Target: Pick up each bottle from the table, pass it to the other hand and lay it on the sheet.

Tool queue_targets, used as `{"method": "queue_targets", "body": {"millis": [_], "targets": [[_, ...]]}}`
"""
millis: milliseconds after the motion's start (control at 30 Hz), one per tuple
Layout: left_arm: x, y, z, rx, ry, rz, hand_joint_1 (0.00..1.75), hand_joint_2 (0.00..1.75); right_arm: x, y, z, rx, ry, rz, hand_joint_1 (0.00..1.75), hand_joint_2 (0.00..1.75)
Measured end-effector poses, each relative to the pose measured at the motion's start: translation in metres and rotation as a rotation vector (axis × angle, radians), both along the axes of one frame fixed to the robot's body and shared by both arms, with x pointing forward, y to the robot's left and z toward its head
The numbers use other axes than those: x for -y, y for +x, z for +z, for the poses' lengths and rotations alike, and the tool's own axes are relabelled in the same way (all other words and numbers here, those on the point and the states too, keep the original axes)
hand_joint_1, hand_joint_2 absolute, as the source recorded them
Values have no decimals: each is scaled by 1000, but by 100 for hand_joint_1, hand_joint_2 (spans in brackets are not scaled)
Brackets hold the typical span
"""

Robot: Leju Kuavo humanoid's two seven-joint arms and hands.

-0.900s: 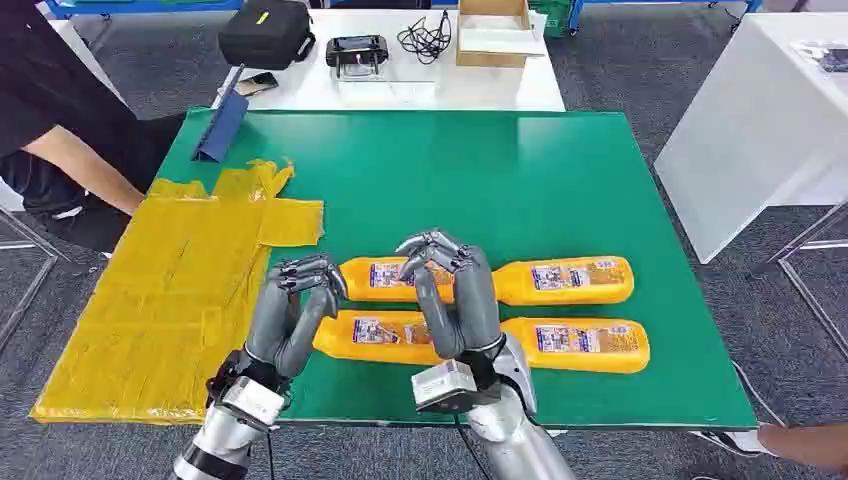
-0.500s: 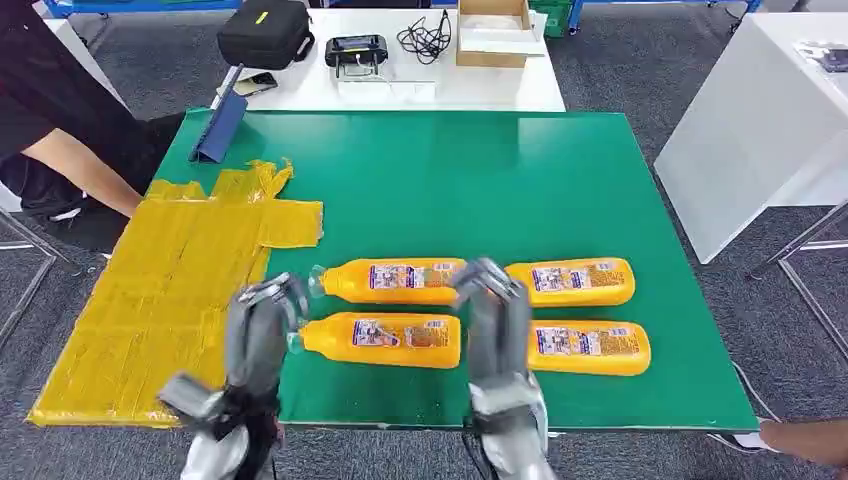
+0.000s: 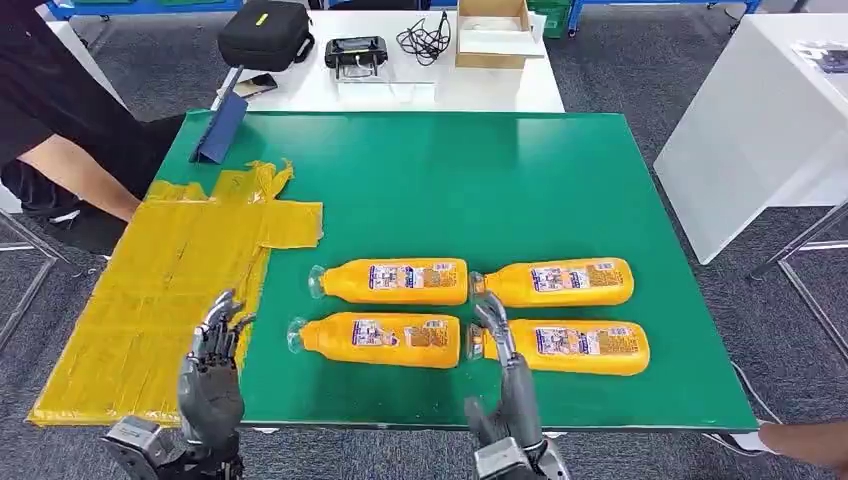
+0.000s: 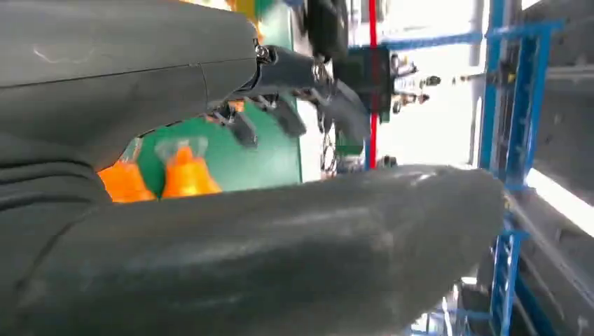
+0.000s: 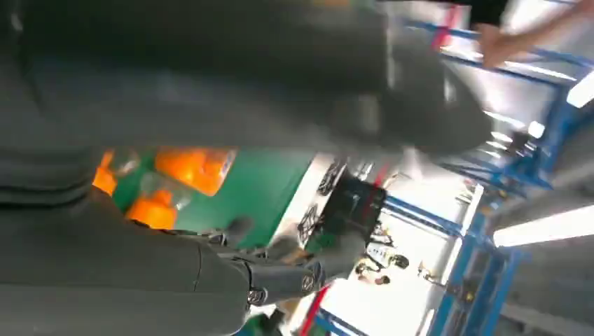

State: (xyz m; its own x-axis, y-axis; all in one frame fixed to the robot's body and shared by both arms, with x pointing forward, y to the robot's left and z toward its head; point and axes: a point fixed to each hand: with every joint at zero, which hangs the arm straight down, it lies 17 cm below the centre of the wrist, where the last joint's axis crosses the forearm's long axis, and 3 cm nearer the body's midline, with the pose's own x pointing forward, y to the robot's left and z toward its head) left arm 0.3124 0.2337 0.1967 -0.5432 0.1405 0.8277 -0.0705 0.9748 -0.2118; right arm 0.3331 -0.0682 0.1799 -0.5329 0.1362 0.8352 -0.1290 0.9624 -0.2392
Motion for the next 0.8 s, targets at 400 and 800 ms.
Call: {"method": "queue_targets", "body": {"millis": [400, 800], "targets": [[8, 13, 7, 19, 7, 2, 0, 0, -45, 69, -29, -39, -442, 96, 0, 175], [10, 14, 2, 10, 7, -12, 0, 0, -84, 86, -77, -150, -625, 314, 0, 175]]}}
